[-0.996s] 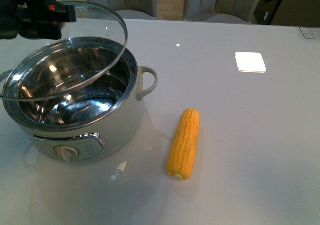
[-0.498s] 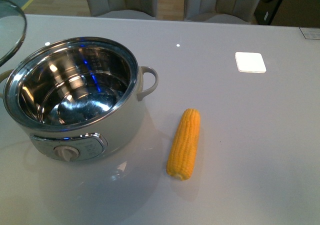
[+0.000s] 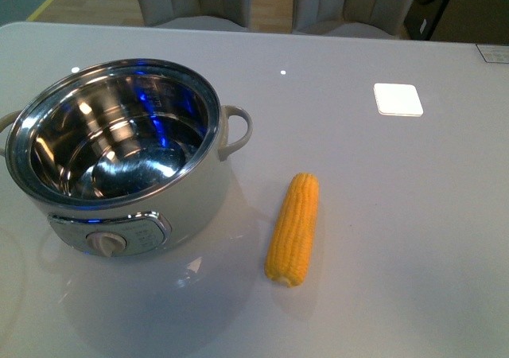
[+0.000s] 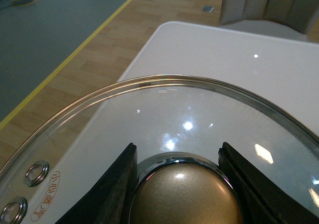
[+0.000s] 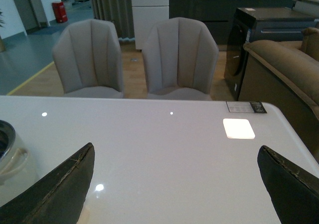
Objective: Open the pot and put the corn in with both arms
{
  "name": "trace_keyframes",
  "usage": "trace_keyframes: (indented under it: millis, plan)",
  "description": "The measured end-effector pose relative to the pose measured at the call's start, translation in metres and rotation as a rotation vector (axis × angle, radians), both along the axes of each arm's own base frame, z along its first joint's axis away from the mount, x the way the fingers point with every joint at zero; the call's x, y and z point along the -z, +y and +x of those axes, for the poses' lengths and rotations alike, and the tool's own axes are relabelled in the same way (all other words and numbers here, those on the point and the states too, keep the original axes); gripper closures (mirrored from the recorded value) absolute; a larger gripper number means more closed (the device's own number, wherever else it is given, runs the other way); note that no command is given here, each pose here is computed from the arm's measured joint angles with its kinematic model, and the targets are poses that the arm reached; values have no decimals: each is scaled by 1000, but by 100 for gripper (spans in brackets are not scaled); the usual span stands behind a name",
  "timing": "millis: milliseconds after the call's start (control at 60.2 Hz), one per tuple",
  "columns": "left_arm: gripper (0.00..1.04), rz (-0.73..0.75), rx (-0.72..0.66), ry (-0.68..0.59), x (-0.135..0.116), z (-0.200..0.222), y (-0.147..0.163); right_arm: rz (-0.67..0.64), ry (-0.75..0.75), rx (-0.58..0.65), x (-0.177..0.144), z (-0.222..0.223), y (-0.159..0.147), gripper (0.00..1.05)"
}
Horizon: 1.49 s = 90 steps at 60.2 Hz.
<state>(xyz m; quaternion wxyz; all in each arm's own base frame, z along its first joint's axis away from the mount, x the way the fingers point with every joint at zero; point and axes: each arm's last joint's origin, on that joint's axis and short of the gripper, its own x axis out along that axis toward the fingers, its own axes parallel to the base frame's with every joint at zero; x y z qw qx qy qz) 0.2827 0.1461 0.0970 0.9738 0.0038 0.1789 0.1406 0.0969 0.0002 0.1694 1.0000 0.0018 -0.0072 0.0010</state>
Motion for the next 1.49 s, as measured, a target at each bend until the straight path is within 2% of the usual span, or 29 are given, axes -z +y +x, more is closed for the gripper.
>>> trace_keyframes:
  millis: [398,963,1494]
  plan:
    - [62,-35,-48,22,40,15,24,0,0,0,0,0,0,9]
    - [62,-82,13,28,102,39,38,0,0,0,0,0,0,9]
    - [62,-73,47,46,139,46,42,0,0,0,0,0,0,9]
